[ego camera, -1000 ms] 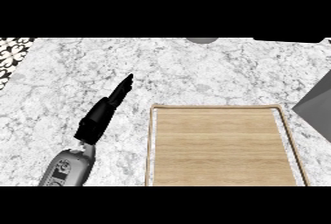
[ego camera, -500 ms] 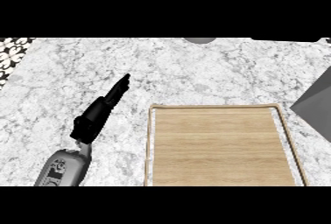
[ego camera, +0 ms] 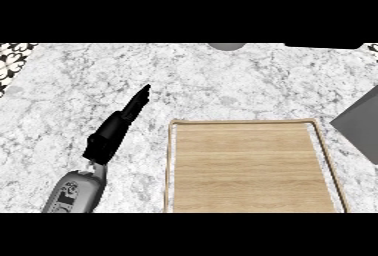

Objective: Pick the cupcake from the tray and place it in the cardboard box

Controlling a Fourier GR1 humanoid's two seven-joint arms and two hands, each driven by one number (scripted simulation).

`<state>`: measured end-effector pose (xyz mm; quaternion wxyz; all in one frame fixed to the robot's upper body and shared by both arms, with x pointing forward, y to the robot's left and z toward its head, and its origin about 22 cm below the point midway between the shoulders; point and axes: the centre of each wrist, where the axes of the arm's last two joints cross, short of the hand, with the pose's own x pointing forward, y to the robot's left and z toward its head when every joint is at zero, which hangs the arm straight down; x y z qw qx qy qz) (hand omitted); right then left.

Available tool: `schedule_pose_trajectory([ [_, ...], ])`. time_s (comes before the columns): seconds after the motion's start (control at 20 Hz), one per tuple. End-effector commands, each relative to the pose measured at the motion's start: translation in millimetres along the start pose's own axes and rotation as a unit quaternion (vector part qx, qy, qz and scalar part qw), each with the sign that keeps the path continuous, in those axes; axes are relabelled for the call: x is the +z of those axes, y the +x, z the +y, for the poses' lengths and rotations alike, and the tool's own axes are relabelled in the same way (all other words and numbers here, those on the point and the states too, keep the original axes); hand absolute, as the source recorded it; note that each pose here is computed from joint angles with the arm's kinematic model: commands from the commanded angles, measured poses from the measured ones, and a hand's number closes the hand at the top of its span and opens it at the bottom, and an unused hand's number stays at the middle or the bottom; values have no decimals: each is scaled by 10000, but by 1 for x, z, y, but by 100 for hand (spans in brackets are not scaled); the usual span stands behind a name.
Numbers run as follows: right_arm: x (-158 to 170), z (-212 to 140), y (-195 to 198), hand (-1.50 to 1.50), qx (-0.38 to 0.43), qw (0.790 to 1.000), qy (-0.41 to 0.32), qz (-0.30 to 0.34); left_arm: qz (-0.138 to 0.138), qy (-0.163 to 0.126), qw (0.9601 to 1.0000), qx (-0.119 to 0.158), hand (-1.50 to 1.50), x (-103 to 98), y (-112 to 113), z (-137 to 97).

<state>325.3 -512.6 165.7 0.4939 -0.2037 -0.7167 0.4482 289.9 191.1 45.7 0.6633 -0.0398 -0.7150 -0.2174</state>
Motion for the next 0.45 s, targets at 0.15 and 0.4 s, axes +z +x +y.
schedule_pose_trajectory([
  [0.15,0,11,-15,-150,-2219,9685,-920,-661,28,130,9999,44,0,1,-5,5],
  [0.4,13,-1,-20,-150,-3148,9401,-1210,-500,12,84,10000,-52,0,0,0,6],
])
